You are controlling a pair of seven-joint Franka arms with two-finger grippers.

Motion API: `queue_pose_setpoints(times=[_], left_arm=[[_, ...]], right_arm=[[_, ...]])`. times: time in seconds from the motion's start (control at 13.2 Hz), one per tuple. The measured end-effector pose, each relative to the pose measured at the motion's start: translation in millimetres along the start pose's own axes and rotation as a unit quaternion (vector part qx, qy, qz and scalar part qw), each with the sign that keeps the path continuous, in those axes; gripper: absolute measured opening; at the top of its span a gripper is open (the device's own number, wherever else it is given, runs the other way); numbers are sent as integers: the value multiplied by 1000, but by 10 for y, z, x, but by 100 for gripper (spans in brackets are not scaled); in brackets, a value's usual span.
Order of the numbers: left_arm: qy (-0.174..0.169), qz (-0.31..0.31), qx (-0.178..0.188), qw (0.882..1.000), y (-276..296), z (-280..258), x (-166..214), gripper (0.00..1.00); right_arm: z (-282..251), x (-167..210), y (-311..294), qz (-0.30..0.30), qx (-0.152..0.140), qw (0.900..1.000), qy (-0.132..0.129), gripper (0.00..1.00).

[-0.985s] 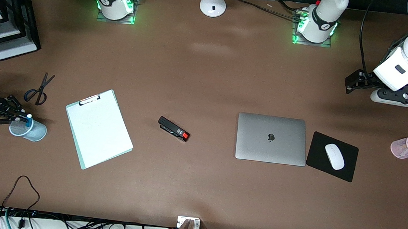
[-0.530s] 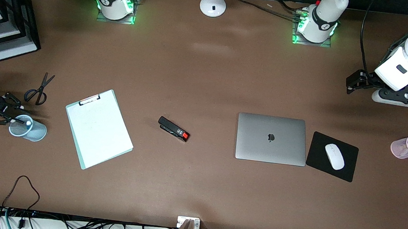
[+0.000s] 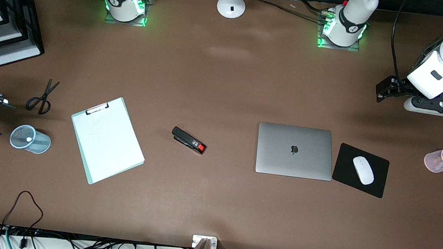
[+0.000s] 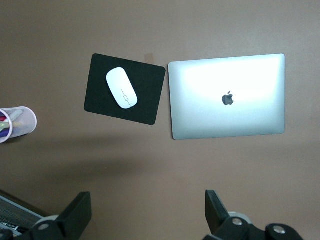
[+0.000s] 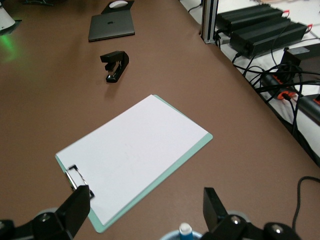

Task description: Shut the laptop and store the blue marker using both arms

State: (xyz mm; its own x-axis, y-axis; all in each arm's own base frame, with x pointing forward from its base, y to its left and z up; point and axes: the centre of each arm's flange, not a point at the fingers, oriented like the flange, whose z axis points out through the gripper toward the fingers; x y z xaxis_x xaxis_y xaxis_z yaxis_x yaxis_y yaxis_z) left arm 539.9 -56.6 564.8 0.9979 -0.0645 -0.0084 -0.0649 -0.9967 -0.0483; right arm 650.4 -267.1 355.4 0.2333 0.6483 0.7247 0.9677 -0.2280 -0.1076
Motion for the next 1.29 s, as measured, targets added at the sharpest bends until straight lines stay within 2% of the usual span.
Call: queue_pose_setpoints(times=[0.15, 0.3, 0.38, 0.53, 0.68, 0.91, 1.06, 1.14, 1.29], left_arm=[[0, 0, 0, 1000, 0, -1, 0, 100], [0, 0, 0, 1000, -1, -1, 0, 100], [0, 0, 0, 1000, -1, -2, 0, 100], [0, 0, 0, 1000, -1, -2, 0, 100], [0, 0, 0, 1000, -2, -3, 0, 100], [0, 0, 0, 1000, -1, -3, 1, 100], [0, 0, 0, 1000, -1, -3, 1, 100], [0, 0, 0, 1000, -1, -3, 1, 100], [0, 0, 0, 1000, 0, -3, 0, 100]], right_arm=[[12, 456, -135, 50, 14, 998, -39, 100], [101, 917, -267, 117, 22, 989, -91, 100], [151, 1195, -328, 158, 18, 979, -125, 100], [280, 1795, -482, 235, -4, 954, -183, 100], [470, 2227, -620, 302, -25, 929, -213, 100], [733, 2403, -691, 418, -46, 880, -223, 100], [830, 2398, -711, 493, -60, 838, -225, 100], [837, 2382, -716, 525, -75, 815, -233, 100], [837, 2432, -766, 551, -127, 776, -279, 100]])
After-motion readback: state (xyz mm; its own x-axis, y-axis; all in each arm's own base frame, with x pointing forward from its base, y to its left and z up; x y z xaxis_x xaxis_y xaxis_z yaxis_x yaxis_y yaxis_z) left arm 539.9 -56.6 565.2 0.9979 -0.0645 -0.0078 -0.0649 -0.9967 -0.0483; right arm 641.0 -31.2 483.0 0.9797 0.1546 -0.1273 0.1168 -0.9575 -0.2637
